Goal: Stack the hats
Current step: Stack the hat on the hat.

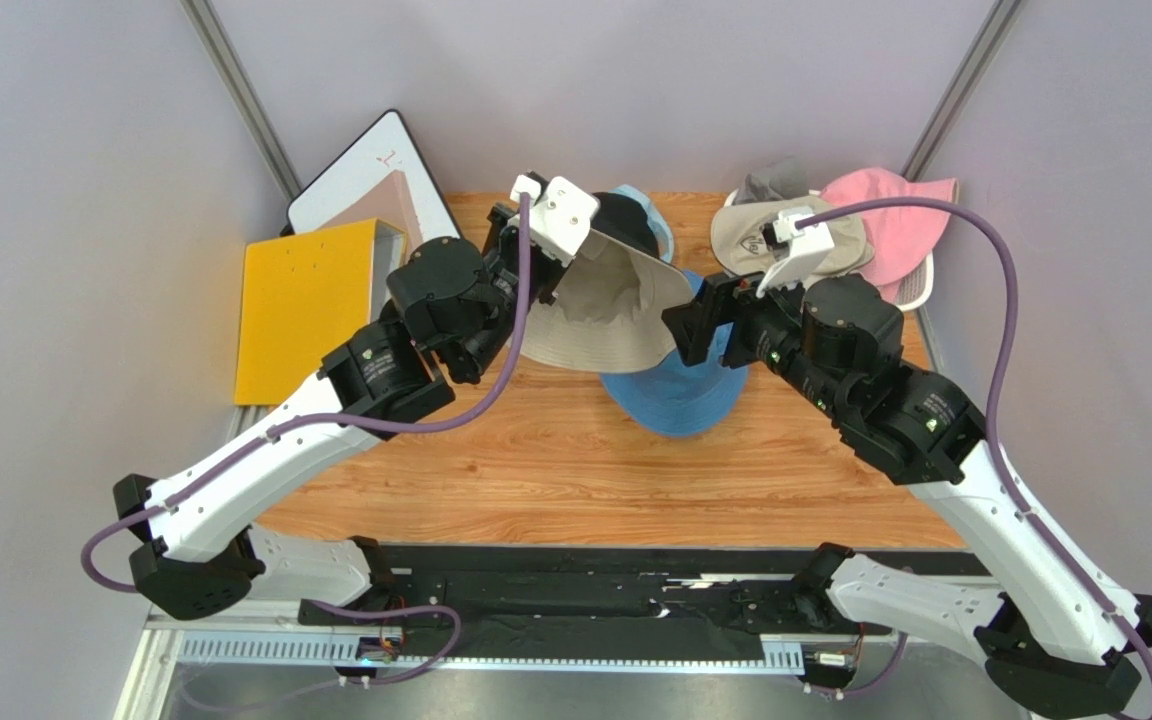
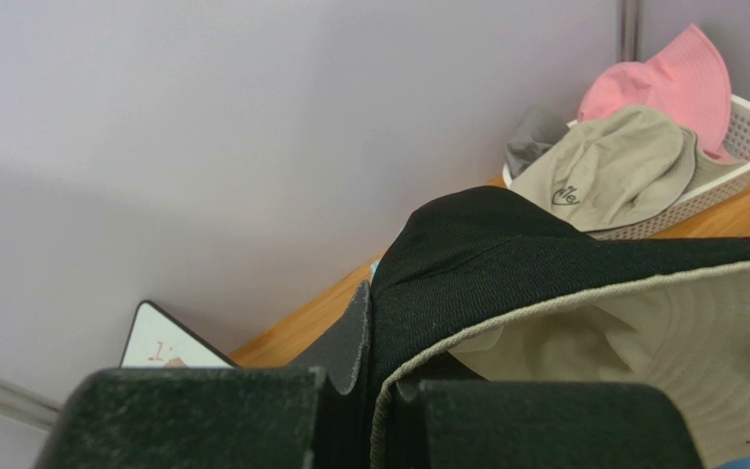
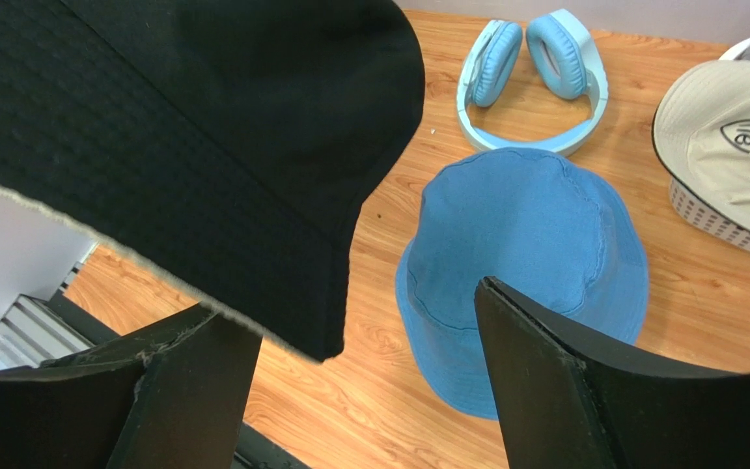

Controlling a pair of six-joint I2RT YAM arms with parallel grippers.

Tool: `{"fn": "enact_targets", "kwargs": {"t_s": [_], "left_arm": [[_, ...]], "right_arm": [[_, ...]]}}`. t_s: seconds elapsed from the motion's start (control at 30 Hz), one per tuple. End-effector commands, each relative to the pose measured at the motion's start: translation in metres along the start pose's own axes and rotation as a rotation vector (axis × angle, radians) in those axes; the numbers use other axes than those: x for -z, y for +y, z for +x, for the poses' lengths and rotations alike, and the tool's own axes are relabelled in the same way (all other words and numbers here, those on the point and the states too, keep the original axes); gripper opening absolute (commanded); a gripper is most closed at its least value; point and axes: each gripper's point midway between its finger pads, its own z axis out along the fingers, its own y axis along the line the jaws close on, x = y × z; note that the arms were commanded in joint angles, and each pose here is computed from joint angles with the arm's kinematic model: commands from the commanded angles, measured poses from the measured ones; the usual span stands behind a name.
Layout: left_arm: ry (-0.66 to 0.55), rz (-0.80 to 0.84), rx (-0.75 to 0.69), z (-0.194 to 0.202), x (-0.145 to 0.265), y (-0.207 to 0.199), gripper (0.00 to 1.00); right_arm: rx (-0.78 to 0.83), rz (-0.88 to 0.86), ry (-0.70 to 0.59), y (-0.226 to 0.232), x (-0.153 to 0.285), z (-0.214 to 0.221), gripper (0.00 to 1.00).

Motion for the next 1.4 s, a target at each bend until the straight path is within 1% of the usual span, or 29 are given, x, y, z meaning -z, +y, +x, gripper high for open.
{"fn": "enact_targets", "kwargs": {"t_s": [0.0, 0.1, 0.13, 0.2, 0.23, 0.3, 0.33, 0.4, 0.43, 0.47, 0.53, 0.57, 0.6, 0.63, 0.67, 0.7, 0.77, 0.8, 0.87, 0.9, 0.97, 1.0, 1.03, 1.07, 1.1, 1.17, 1.2, 1.27, 1.37], "left_arm": [[-0.063, 0.036, 0.096, -0.028, 0.015, 0.007, 0.0], [-0.066, 0.045, 0.113, -0.03, 0.015, 0.006, 0.0], [-0.064, 0.051, 0.112, -0.029, 0.013, 0.004, 0.0], [-0.069, 0.054, 0.112, -0.032, 0.012, 0.003, 0.0], [-0.068, 0.056, 0.107, -0.032, 0.009, 0.001, 0.0], [-0.075, 0.05, 0.102, -0.036, 0.006, 0.003, 0.0], [-0.072, 0.055, 0.094, -0.035, 0.0, -0.001, 0.0], [-0.092, 0.034, 0.11, -0.039, -0.008, 0.006, 0.0], [-0.098, 0.052, 0.123, -0.037, -0.017, 0.001, 0.0], [-0.117, 0.043, 0.142, -0.042, -0.024, 0.01, 0.0], [-0.103, 0.085, 0.172, -0.037, -0.042, 0.0, 0.0], [-0.11, 0.076, 0.181, -0.043, -0.047, 0.008, 0.0], [-0.108, 0.087, 0.196, -0.044, -0.053, 0.006, 0.0], [-0.08, 0.128, 0.19, -0.034, -0.067, -0.007, 0.0], [-0.107, 0.12, 0.203, -0.046, -0.072, 0.003, 0.0], [-0.077, 0.133, 0.197, -0.034, -0.089, -0.006, 0.0], [-0.097, 0.103, 0.19, -0.039, -0.103, 0.004, 0.0], [-0.081, 0.106, 0.174, -0.029, -0.118, -0.001, 0.0], [-0.115, 0.087, 0.173, -0.032, -0.13, 0.005, 0.0], [-0.112, 0.091, 0.171, -0.025, -0.139, 0.003, 0.0], [-0.143, 0.092, 0.179, -0.025, -0.151, 0.007, 0.0], [-0.119, 0.101, 0.2, -0.011, -0.163, 0.001, 0.01], [-0.111, 0.11, 0.214, -0.006, -0.17, 0.0, 0.11], [-0.108, 0.102, 0.23, -0.002, -0.176, 0.006, 0.16], [-0.085, 0.13, 0.253, 0.012, -0.185, -0.004, 0.19], [-0.079, 0.151, 0.261, 0.023, -0.194, -0.008, 0.33], [-0.066, 0.159, 0.26, 0.032, -0.2, -0.013, 0.37], [-0.072, 0.164, 0.26, 0.038, -0.207, -0.016, 0.52], [-0.049, 0.197, 0.282, 0.053, -0.219, -0.023, 0.62]], "right_arm": [[0.059, -0.028, -0.105, 0.004, -0.002, -0.024, 0.83], [0.073, -0.063, -0.104, 0.011, -0.008, -0.023, 0.77], [0.076, -0.071, -0.104, 0.013, -0.01, -0.021, 0.69], [0.081, -0.08, -0.122, 0.015, -0.012, -0.024, 0.59], [0.086, -0.08, -0.128, 0.014, -0.012, -0.025, 0.48], [0.095, -0.053, -0.157, 0.01, -0.011, -0.032, 0.33], [0.108, -0.037, -0.169, 0.007, -0.01, -0.035, 0.19], [0.118, 0.01, -0.202, -0.001, -0.009, -0.044, 0.08], [0.138, 0.037, -0.211, -0.006, -0.009, -0.047, 0.0], [0.141, 0.065, -0.221, -0.01, -0.009, -0.05, 0.0], [0.165, 0.14, -0.24, -0.022, -0.009, -0.06, 0.0], [0.183, 0.172, -0.247, -0.027, -0.009, -0.063, 0.0], [0.183, 0.231, -0.275, -0.036, -0.005, -0.074, 0.0], [0.208, 0.262, -0.269, -0.04, -0.01, -0.076, 0.0], [0.21, 0.29, -0.275, -0.045, -0.011, -0.081, 0.0], [0.193, 0.341, -0.306, -0.054, -0.008, -0.095, 0.0], [0.232, 0.43, -0.309, -0.072, -0.012, -0.106, 0.0], [0.236, 0.454, -0.324, -0.076, -0.011, -0.112, 0.0], [0.242, 0.502, -0.347, -0.084, -0.01, -0.124, 0.0], [0.241, 0.542, -0.372, -0.092, -0.005, -0.131, 0.0], [0.241, 0.605, -0.39, -0.104, -0.001, -0.134, 0.0], [0.244, 0.629, -0.421, -0.106, 0.002, -0.14, 0.0], [0.249, 0.655, -0.432, -0.11, 0.003, -0.14, 0.0], [0.254, 0.706, -0.427, -0.119, 0.003, -0.133, 0.0], [0.252, 0.721, -0.452, -0.121, 0.005, -0.136, 0.0], [0.261, 0.74, -0.438, -0.125, -0.001, -0.126, 0.0], [0.25, 0.732, -0.458, -0.125, -0.001, -0.127, 0.0], [0.252, 0.721, -0.469, -0.125, -0.008, -0.122, 0.0], [0.272, 0.734, -0.456, -0.126, -0.015, -0.12, 0.0]]}}
